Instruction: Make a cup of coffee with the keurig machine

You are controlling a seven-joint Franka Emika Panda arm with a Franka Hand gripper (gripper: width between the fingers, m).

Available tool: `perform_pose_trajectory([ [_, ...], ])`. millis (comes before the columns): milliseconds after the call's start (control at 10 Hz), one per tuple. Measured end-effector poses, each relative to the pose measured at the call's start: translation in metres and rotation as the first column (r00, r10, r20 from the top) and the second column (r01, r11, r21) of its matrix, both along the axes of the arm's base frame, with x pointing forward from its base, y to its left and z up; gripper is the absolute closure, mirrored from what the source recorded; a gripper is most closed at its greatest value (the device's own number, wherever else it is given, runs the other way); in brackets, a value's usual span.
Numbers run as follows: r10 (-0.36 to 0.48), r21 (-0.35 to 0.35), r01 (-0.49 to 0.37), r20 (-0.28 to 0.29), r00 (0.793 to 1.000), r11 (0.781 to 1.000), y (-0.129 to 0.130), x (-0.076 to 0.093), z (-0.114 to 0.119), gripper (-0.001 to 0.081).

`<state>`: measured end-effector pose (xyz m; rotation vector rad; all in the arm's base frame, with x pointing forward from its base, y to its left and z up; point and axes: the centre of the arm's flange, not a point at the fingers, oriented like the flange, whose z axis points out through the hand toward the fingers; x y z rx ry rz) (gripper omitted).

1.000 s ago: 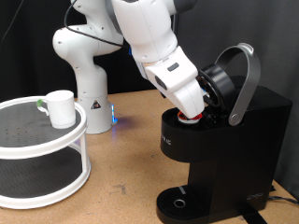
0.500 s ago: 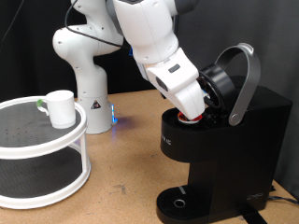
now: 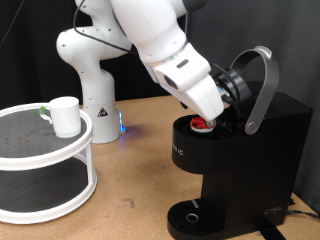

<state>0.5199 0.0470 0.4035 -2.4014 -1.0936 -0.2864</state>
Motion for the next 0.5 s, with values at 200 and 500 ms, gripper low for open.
perform_pose_trajectory([
  [200,-0.023,0.024,0.022,0.031,0.999,0.999,-0.013,-0.003,0.018,0.0006],
  [500,-0.025,0.034,0.024,0.025,0.999,0.999,-0.02,-0.007,0.021,0.0006],
])
